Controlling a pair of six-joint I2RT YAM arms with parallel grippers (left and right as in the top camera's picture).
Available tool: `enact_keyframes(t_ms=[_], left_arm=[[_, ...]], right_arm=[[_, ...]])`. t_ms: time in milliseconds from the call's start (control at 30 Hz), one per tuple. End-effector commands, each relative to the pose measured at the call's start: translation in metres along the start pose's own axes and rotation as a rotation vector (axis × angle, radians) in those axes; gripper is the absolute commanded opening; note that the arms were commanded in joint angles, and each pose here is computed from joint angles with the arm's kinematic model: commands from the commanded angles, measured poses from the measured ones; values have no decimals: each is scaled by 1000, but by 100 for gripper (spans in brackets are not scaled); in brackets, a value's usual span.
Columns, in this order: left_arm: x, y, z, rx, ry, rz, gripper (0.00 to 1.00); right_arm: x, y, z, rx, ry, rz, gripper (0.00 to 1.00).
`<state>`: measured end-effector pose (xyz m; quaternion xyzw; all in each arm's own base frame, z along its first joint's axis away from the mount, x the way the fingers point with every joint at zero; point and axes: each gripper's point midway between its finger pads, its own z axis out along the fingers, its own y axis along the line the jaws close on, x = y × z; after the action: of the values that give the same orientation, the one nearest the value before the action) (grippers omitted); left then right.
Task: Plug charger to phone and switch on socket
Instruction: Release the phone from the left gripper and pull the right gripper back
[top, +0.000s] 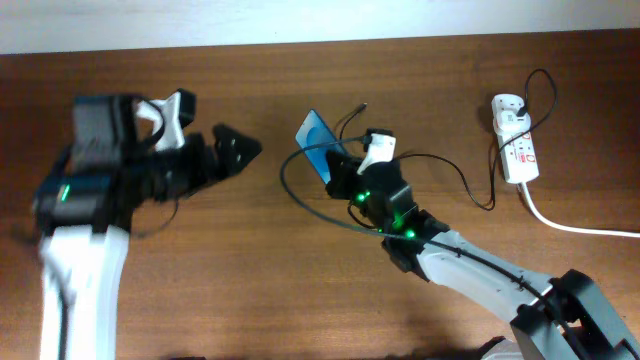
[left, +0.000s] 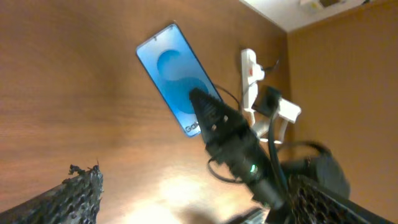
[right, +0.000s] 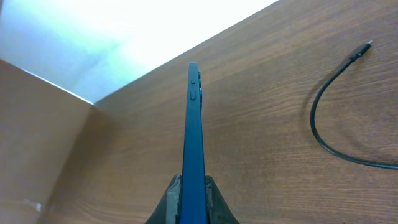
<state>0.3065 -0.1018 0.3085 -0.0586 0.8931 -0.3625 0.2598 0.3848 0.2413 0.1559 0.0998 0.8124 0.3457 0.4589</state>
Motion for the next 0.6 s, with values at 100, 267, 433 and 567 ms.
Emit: enact_keyframes(t_ms=[100, 267, 433, 567], left_arm=[[50, -23, -155, -274, -523, 272, 99], [164, 53, -245, -519, -867, -241, 99], [170, 76, -248, -595, -917, -319, 99], [127, 66, -214, -481, -915, -240, 99]], right_arm=[[-29, 3, -7, -118, 34, 77, 4], [-29, 3, -12, -195, 107, 90, 4], [-28, 5, -12, -204, 117, 90, 4], [-26, 7, -14, -224, 158, 214, 4]])
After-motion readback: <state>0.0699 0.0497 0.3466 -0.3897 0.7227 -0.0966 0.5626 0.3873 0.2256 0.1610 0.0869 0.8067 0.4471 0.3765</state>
